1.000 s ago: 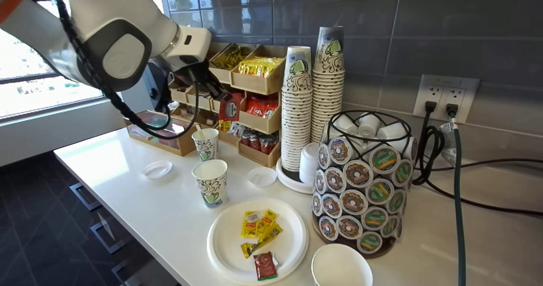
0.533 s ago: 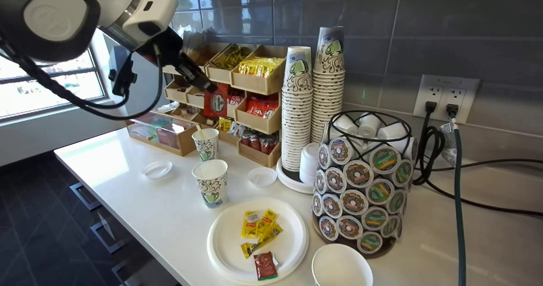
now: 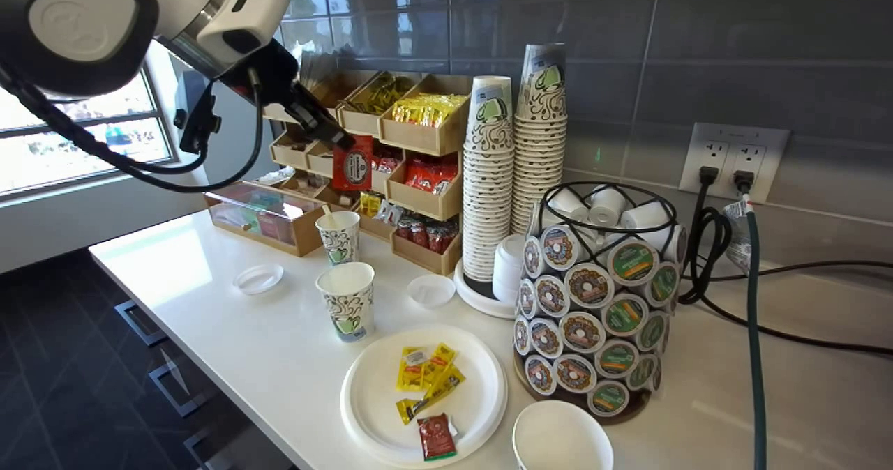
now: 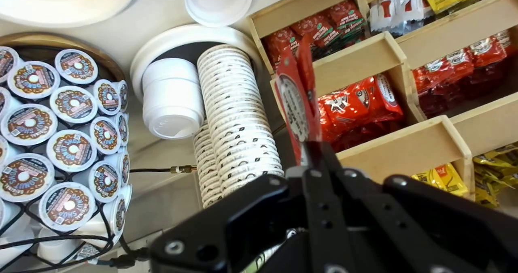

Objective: Pick up one red sachet from the middle far right tray and put on the white plate

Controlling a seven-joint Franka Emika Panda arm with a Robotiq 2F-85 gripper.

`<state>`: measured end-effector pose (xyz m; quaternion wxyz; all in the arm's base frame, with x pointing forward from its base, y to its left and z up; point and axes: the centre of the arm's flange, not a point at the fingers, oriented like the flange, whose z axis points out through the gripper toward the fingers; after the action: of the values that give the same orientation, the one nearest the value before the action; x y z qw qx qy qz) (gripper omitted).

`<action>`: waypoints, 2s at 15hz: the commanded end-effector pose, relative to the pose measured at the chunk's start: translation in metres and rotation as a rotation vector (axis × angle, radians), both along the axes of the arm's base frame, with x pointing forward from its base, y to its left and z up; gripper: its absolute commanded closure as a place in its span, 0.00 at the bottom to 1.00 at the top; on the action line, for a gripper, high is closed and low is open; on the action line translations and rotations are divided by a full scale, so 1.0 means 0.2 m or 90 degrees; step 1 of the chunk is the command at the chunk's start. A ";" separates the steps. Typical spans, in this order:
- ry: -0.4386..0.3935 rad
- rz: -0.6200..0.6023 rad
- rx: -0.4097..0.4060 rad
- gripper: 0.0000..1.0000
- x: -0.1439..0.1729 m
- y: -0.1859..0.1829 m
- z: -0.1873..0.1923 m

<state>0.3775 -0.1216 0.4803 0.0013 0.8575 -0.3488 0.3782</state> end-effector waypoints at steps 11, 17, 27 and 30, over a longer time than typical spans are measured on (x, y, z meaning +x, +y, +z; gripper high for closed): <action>0.075 -0.050 0.025 1.00 -0.10 -0.45 -0.24; 0.161 -0.106 0.041 1.00 -0.26 -0.71 -0.53; 0.289 -0.165 -0.023 1.00 -0.39 -0.85 -0.85; 0.294 -0.175 -0.048 1.00 -0.37 -0.83 -0.86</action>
<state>0.2935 -0.2955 0.3242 0.1419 0.8710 -0.4356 0.1773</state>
